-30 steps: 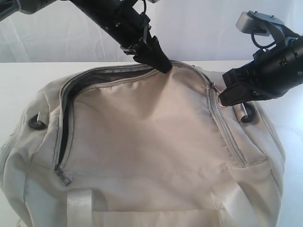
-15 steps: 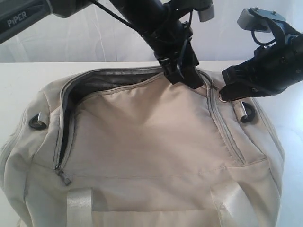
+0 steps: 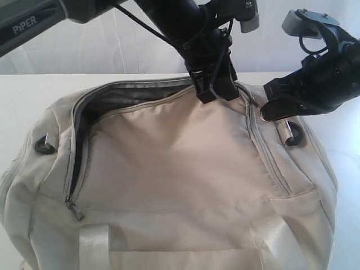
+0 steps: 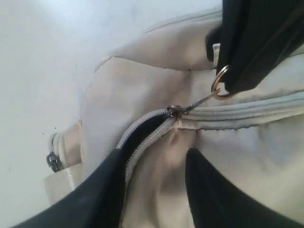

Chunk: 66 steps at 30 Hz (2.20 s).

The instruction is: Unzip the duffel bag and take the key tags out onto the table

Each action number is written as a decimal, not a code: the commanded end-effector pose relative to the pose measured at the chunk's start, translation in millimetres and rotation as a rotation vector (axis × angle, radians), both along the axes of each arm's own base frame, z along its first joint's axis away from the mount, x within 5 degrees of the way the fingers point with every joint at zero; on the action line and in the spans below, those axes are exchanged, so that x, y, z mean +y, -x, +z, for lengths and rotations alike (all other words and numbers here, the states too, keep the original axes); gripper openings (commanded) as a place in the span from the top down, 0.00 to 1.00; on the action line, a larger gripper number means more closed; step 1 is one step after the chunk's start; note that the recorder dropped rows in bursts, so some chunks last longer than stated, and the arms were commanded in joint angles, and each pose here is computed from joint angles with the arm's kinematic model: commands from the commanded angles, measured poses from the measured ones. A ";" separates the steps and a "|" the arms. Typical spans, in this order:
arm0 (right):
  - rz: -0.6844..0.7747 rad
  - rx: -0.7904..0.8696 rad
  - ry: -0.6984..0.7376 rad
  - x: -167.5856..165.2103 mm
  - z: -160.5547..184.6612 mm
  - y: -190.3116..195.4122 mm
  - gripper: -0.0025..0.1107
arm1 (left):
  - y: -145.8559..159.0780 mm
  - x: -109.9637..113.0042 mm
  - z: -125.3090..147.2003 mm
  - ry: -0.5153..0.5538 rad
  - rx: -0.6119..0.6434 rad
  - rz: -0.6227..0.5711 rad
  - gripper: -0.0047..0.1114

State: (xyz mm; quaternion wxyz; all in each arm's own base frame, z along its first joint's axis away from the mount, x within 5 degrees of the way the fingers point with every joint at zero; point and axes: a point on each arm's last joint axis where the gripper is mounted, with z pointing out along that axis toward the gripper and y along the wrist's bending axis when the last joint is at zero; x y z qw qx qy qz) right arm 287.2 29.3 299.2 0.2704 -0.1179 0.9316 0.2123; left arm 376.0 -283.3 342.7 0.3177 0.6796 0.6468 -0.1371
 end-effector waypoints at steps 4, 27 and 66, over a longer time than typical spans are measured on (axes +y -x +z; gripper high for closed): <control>-0.002 0.001 -0.008 -1.1 2.5 1.6 0.98 | -4.5 -3.0 -14.2 -0.036 0.008 -0.022 0.57; 0.003 -0.002 -0.005 -1.1 2.5 1.6 0.98 | -3.7 -3.4 -19.6 -0.063 0.008 -0.077 0.95; 0.028 0.041 -0.015 0.6 -0.3 6.0 0.98 | 2.5 0.2 2.7 -0.014 -0.045 -0.077 0.96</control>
